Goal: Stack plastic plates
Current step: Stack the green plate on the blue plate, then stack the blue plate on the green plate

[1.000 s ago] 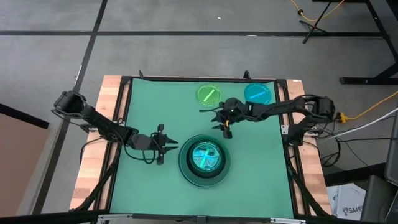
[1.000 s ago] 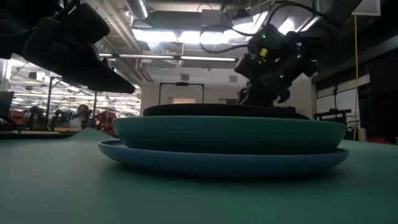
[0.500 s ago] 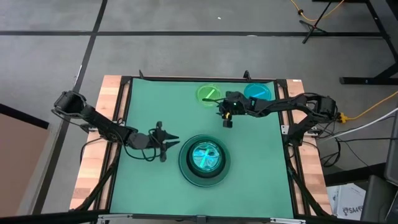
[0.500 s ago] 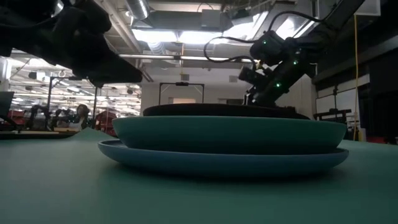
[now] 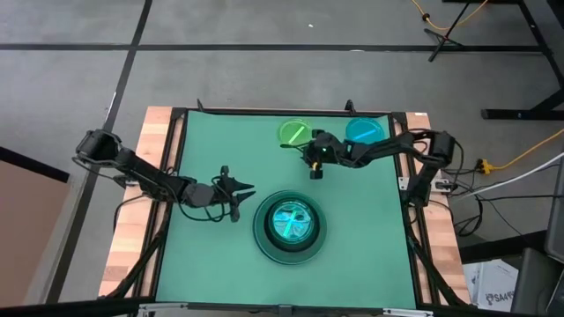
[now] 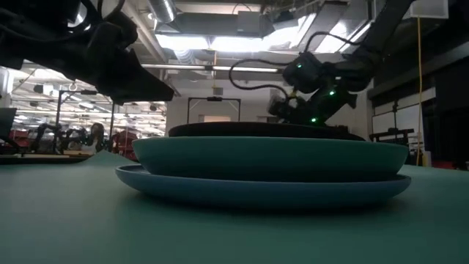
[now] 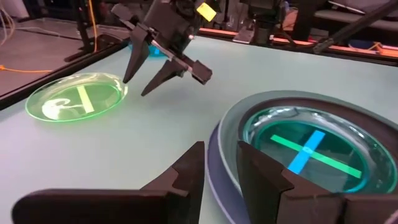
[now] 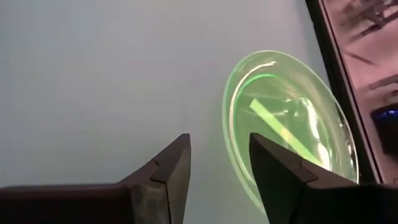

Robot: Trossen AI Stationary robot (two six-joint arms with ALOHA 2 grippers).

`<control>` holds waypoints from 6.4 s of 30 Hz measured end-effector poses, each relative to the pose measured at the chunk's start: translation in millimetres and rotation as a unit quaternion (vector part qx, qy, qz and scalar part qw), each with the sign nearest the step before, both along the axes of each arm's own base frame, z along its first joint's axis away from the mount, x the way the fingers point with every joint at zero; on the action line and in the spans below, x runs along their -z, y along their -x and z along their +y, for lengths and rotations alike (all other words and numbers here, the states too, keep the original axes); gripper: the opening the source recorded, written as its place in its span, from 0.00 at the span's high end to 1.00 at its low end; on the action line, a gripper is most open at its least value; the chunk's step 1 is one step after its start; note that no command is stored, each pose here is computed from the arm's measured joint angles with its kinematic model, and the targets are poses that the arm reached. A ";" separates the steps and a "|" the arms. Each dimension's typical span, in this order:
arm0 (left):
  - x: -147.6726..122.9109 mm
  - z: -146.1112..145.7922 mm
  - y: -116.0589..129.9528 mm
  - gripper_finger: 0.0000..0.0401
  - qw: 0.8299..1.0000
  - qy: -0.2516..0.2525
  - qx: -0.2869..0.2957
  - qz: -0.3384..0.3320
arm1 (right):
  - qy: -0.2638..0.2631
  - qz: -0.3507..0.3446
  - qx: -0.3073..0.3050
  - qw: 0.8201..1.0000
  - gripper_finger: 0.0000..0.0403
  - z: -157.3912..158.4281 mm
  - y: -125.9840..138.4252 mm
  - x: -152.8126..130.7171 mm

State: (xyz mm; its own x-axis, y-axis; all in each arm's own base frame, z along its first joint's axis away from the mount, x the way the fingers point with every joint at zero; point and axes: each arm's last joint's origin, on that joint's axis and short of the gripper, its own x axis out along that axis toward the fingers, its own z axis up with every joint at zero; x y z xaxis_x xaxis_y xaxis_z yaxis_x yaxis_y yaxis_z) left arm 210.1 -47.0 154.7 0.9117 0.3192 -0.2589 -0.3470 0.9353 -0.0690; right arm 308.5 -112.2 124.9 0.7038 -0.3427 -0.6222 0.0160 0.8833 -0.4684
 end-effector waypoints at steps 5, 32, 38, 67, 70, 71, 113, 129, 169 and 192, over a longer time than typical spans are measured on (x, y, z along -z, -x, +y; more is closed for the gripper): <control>0.4 3.0 -0.5 0.79 1.000 -0.001 -0.007 0.002 | -0.011 0.010 0.007 1.000 0.61 -6.2 -17.5 7.7; 0.7 2.4 -0.6 0.78 1.000 0.002 0.002 0.004 | -0.069 0.039 0.058 0.995 0.63 -52.6 -24.7 13.8; 0.7 2.3 -0.6 0.78 1.000 0.002 0.002 0.004 | -0.072 0.044 0.054 0.995 0.83 -51.9 -24.2 15.1; 0.6 2.2 -0.7 0.78 1.000 0.003 0.004 0.004 | -0.021 0.007 -0.029 0.999 1.00 6.1 -31.9 -48.3; 0.6 2.2 -0.7 0.78 1.000 0.003 0.004 0.004 | -0.020 0.003 -0.046 0.999 1.00 18.6 -31.8 -57.0; 0.6 2.2 -0.7 0.78 1.000 0.003 0.005 0.004 | -0.019 0.001 -0.053 0.998 1.00 23.3 -31.9 -59.8; 0.7 -32.6 9.4 0.79 0.995 0.044 0.090 -0.003 | -0.006 -0.019 -0.220 0.975 1.00 252.1 -3.6 -76.6; 0.7 -36.7 11.2 0.79 0.994 0.044 0.096 -0.004 | -0.032 0.019 -0.210 0.977 1.00 259.9 -2.6 -57.5; 0.7 -36.9 11.4 0.78 0.994 0.044 0.098 -0.003 | -0.122 0.049 -0.196 0.972 0.66 261.4 1.8 -61.3; 0.6 -32.9 10.0 0.78 0.996 0.040 0.080 -0.005 | -0.123 0.062 -0.130 0.982 0.63 210.0 40.2 -109.3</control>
